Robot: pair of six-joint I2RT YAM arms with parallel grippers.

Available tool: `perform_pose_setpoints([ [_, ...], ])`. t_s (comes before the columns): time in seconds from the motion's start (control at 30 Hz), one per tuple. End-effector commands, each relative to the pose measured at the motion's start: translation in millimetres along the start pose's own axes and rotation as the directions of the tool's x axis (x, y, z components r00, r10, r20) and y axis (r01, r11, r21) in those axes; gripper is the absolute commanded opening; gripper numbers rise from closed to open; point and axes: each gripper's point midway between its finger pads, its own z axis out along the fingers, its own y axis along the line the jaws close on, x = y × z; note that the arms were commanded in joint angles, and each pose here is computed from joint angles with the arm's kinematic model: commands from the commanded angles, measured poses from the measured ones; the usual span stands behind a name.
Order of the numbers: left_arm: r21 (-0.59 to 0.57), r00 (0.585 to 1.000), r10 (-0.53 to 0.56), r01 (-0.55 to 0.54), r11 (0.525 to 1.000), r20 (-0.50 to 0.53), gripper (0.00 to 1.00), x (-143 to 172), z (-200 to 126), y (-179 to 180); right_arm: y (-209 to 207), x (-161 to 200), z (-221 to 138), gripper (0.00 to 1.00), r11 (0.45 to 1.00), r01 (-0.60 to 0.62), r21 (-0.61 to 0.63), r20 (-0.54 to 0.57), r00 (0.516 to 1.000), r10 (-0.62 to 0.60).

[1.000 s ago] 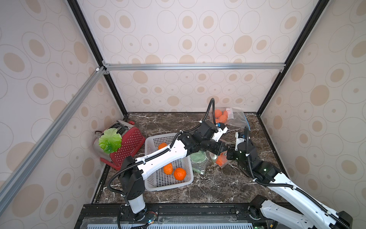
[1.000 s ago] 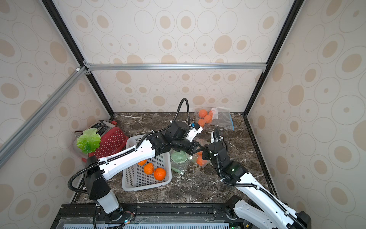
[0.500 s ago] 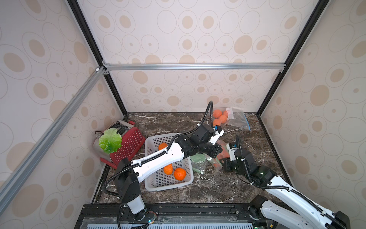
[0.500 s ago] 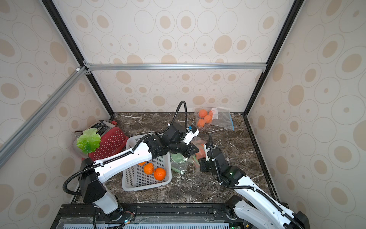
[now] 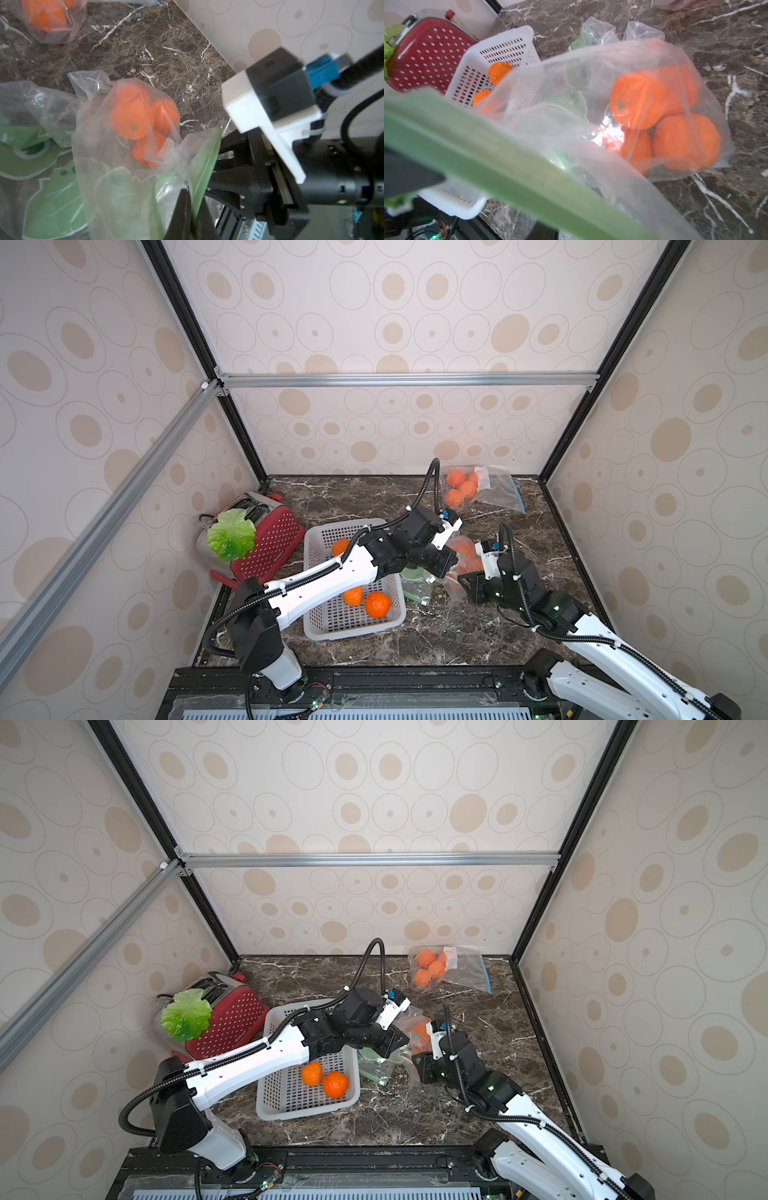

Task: Open the zip-top bag and take out the orange
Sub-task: Pick up the orange from the zipper food storage bag.

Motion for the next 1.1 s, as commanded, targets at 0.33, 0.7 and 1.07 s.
perform_pose_setpoints([
  [0.33,0.096,0.996,-0.078,0.074,0.993,0.044,0.0,-7,8,-10,-28,-29,37,0.29,0.93,-0.357,0.092,0.189,0.923,0.335],
  [0.7,0.176,0.988,-0.151,0.142,0.974,0.039,0.0,-5,14,-20,-53,-20,41,0.34,0.888,-0.408,0.213,0.216,0.906,0.364],
  [1.07,-0.119,0.996,0.008,0.004,0.993,0.094,0.59,-9,-21,28,-118,24,-9,0.33,0.792,-0.298,0.532,0.123,0.953,0.275],
])
